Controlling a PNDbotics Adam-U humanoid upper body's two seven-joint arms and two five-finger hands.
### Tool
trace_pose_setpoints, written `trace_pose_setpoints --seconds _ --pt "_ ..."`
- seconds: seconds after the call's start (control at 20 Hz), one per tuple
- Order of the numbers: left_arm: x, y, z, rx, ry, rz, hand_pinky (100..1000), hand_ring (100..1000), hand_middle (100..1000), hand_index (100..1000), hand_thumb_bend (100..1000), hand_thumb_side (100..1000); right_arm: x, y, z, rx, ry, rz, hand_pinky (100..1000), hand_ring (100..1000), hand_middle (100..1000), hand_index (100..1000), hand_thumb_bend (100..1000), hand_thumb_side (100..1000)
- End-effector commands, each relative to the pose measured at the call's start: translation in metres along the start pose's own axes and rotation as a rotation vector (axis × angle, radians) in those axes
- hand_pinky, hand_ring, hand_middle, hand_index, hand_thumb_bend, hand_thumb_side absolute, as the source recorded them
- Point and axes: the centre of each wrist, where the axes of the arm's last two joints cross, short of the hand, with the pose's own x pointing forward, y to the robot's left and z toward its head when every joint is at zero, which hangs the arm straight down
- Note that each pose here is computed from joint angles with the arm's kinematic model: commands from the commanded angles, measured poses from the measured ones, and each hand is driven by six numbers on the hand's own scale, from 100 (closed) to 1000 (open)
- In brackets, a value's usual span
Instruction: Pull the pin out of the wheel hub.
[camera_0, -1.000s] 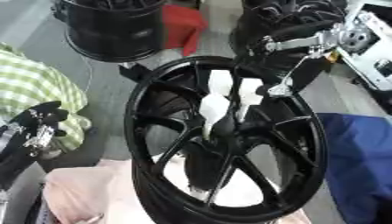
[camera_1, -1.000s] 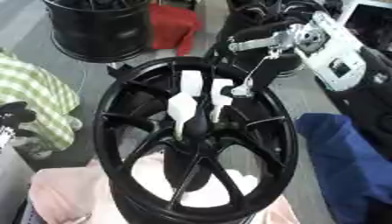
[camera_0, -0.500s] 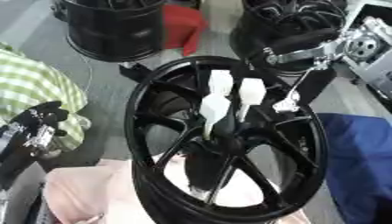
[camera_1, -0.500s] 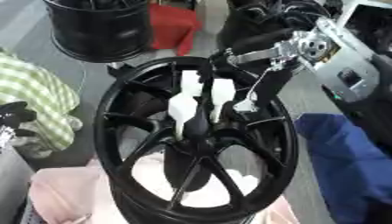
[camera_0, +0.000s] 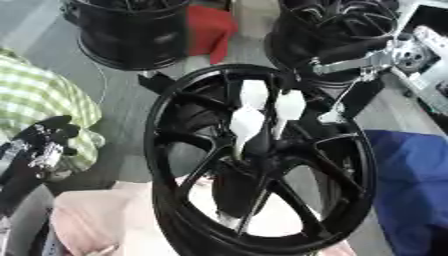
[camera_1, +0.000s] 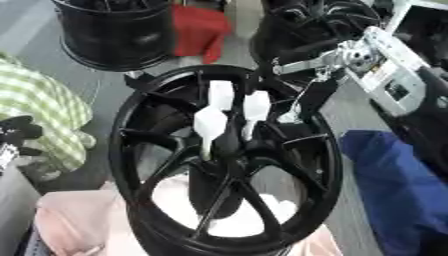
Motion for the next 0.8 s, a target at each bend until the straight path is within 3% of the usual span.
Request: trace_pose_setpoints --seconds 0.05,0.8 --pt "0.008 0.003 -0.002 0.001 -0.025 -0.022 711 835 728 870 100 608 -0.004 -0.011 0.009 -0.016 0.019 0.023 927 981 910 895 247 360" --pt "0.008 0.003 -0.002 0.000 -0.026 -0.020 711 837 730 870 100 607 0.000 -0.017 -0.002 -0.024 0.003 0.025 910 971 912 902 242 358"
